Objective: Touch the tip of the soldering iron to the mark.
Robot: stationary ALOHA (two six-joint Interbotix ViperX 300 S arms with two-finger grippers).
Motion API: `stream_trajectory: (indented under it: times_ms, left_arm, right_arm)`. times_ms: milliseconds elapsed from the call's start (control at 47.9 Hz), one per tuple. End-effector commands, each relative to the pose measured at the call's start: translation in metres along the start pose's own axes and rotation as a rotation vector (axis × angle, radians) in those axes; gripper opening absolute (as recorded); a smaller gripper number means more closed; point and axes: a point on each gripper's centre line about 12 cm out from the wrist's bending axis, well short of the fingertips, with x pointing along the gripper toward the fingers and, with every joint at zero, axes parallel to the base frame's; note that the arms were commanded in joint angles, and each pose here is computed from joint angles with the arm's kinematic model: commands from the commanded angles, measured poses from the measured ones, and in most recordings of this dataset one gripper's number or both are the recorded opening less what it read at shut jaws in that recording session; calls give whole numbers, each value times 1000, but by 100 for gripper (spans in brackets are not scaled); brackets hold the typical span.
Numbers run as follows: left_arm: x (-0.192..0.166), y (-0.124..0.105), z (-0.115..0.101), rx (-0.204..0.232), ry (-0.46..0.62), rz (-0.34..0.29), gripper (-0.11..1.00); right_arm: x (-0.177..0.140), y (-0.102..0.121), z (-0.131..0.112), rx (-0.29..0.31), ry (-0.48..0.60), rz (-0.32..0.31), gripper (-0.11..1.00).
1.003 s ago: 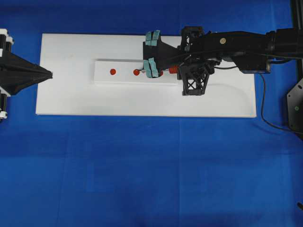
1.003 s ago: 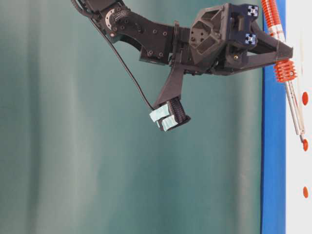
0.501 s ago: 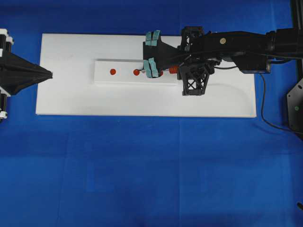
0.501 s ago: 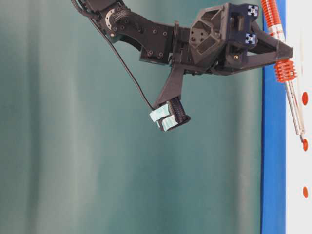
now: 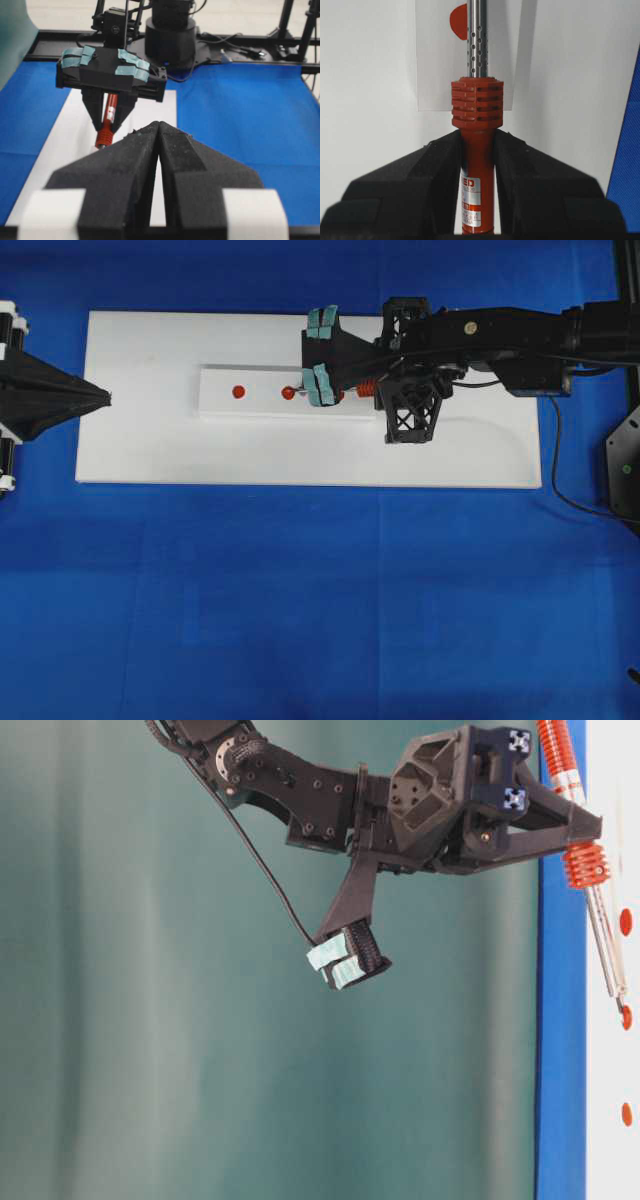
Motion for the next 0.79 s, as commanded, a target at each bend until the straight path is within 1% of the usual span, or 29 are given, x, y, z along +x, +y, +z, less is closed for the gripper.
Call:
stream_trajectory:
  times_ms: [0, 501, 647, 773]
  left_arm:
    - [2, 1, 6, 2, -21, 3, 0]
    - [2, 1, 6, 2, -23, 3, 0]
    - [2, 0, 6, 3, -23, 2, 0]
    - [2, 0, 7, 3, -25, 1, 0]
  right_arm:
    - [-7, 1, 4, 1, -25, 1, 7]
    - [-9, 0, 6, 2, -26, 0, 6]
    - [-23, -3, 11, 4, -20, -10, 7]
    - [-42, -7, 17, 4, -26, -24, 6]
